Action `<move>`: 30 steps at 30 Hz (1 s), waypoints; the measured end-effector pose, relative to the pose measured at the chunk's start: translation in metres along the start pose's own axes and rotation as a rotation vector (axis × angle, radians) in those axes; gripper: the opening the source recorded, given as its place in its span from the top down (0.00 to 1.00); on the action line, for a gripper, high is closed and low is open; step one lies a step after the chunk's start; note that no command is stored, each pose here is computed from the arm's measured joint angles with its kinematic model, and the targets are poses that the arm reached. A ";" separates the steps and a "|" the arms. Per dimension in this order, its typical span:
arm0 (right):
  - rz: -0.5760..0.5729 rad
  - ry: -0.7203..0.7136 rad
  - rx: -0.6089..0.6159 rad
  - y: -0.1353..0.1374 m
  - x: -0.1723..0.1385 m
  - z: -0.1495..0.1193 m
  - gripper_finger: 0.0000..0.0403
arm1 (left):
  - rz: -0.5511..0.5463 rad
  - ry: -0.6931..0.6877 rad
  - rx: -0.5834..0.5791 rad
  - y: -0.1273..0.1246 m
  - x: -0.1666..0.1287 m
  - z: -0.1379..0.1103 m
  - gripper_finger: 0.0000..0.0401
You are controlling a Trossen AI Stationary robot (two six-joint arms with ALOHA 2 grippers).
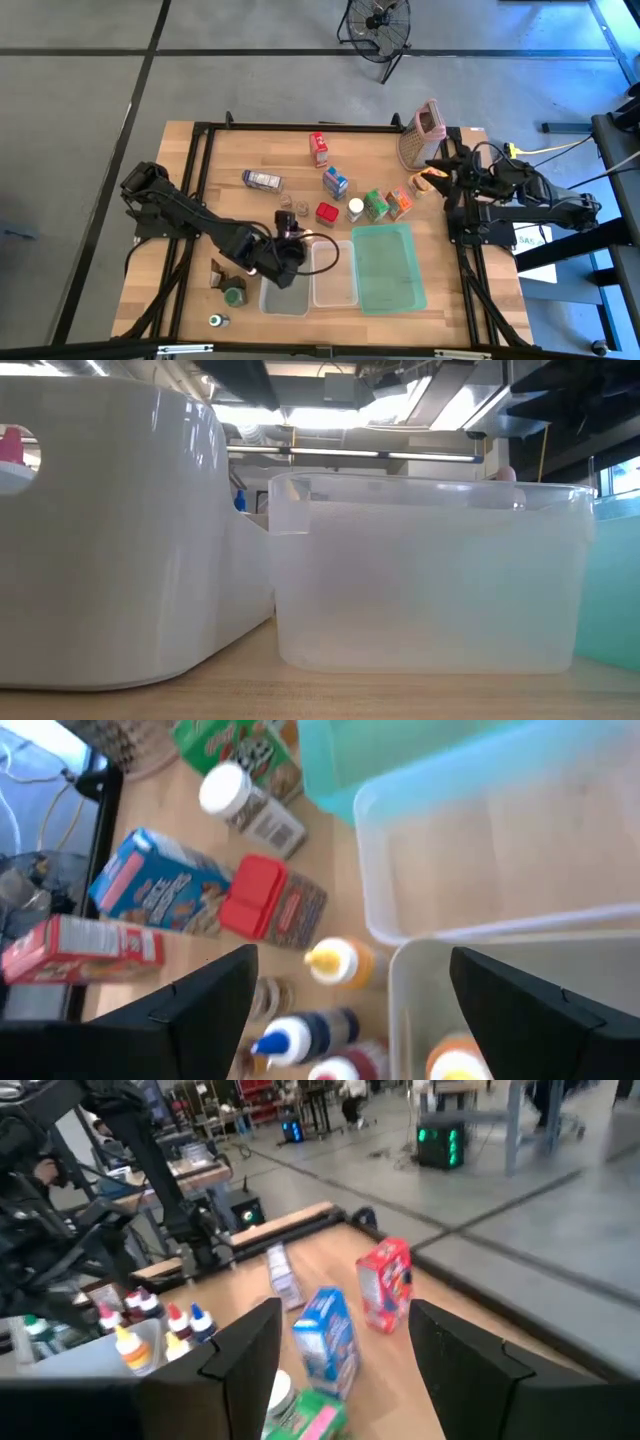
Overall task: Pick & Place Kitchen Items
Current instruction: Put the orange cereal box into the blue bin
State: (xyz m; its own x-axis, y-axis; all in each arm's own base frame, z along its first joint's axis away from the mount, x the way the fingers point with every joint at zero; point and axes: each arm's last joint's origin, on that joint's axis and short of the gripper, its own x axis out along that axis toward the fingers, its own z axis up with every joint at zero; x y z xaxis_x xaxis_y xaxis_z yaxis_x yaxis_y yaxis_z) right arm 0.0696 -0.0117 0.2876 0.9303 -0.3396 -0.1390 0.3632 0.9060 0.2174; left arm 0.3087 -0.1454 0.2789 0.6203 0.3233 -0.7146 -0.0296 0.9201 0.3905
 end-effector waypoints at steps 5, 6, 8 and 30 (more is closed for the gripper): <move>0.022 0.020 -0.013 0.001 0.001 -0.001 0.43 | -0.004 -0.030 0.054 -0.001 0.000 0.003 0.19; 0.029 0.026 -0.016 0.001 0.001 -0.002 0.41 | 0.005 -0.031 0.070 0.000 0.000 0.003 0.19; 0.053 0.032 -0.016 0.002 0.001 -0.002 0.36 | 0.025 -0.033 0.096 0.000 0.000 0.003 0.18; -0.049 0.571 -0.115 0.010 0.009 0.014 0.11 | 0.360 -0.119 0.097 0.026 -0.044 -0.003 0.19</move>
State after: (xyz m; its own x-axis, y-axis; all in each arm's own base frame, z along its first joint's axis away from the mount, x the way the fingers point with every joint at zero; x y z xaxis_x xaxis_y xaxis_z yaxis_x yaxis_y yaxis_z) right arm 0.0828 -0.0091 0.3023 0.7256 -0.2211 -0.6517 0.3677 0.9250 0.0956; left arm 0.2780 -0.1353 0.3190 0.6706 0.5884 -0.4517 -0.1916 0.7257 0.6609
